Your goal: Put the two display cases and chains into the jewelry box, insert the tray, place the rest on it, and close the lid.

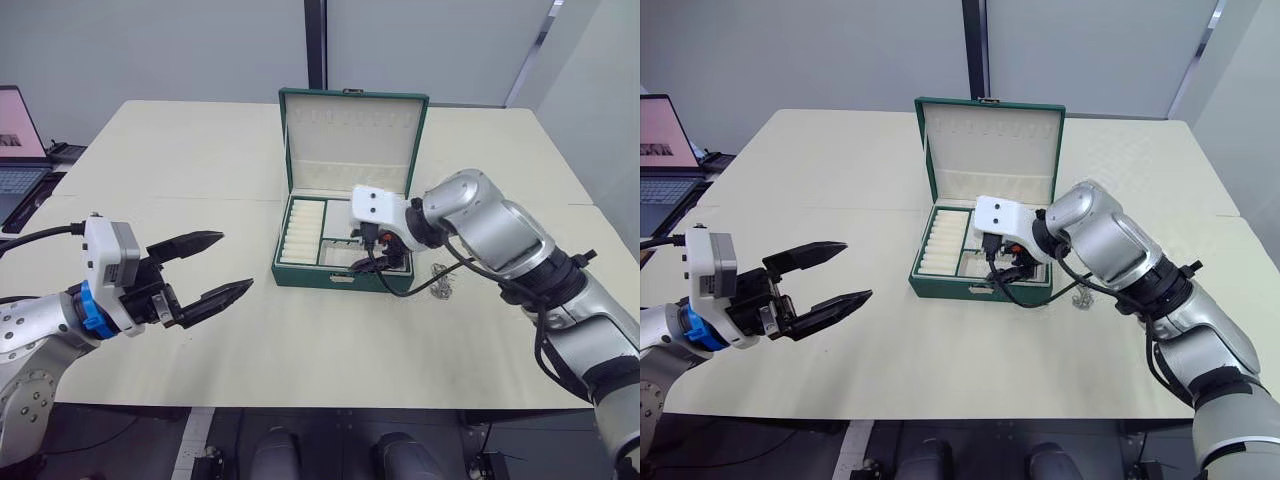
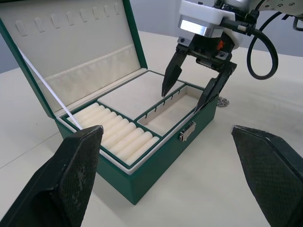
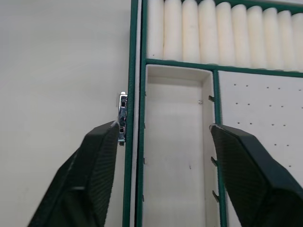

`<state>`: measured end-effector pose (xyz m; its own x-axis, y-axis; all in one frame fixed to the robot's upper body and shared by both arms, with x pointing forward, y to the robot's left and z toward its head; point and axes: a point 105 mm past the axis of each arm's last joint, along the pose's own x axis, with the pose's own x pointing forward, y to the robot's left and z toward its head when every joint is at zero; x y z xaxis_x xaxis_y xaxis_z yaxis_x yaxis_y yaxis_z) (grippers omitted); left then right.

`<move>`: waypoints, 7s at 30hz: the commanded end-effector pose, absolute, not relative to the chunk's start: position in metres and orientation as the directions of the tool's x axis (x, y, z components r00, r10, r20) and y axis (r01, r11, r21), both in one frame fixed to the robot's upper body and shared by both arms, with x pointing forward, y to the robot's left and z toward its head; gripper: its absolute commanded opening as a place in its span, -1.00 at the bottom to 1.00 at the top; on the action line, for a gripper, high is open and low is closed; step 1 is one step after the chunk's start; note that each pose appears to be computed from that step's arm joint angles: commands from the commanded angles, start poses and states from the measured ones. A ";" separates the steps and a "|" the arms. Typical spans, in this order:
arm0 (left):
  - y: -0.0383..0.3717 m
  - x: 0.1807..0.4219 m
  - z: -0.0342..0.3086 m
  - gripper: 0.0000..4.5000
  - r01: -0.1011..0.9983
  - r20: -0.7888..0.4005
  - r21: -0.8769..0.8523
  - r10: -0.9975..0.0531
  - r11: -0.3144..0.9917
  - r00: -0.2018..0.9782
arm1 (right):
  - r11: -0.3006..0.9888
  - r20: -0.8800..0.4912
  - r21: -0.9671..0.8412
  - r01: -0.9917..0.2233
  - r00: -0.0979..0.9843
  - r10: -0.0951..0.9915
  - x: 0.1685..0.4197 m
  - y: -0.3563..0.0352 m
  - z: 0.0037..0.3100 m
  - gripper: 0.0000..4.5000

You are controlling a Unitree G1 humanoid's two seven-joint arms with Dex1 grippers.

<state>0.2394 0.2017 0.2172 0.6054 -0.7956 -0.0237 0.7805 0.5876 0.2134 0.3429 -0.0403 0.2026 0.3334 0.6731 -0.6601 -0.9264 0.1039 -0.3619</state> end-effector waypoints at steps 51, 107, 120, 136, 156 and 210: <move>0.207 0.251 0.231 1.00 0.739 -0.014 0.273 -0.766 0.616 0.643 | 0.509 -0.211 -0.242 -0.826 0.557 0.804 0.385 -0.049 0.223 -0.99; 0.157 0.238 0.209 1.00 0.927 -0.048 0.255 -0.954 0.275 0.296 | 0.932 -0.347 -0.138 -0.336 0.898 0.272 0.288 -0.182 0.100 0.98; 0.158 0.241 0.214 1.00 0.917 -0.028 0.257 -0.946 0.306 0.324 | 0.957 -0.350 -0.074 -0.281 0.906 0.239 0.308 -0.187 0.090 0.98; 0.159 0.241 0.215 1.00 0.911 -0.021 0.258 -0.941 0.321 0.337 | 0.952 -0.393 -0.036 -0.303 0.880 0.266 0.304 -0.181 0.082 0.82; 0.154 0.241 0.218 1.00 0.903 -0.001 0.261 -0.935 0.342 0.354 | 0.951 -0.388 -0.024 -0.309 0.880 0.276 0.308 -0.176 0.086 -0.86; 0.184 0.243 0.238 1.00 0.870 -0.001 0.227 -0.893 0.438 0.450 | 0.588 -0.262 -0.214 -0.780 0.626 0.735 0.307 -0.102 0.224 -0.86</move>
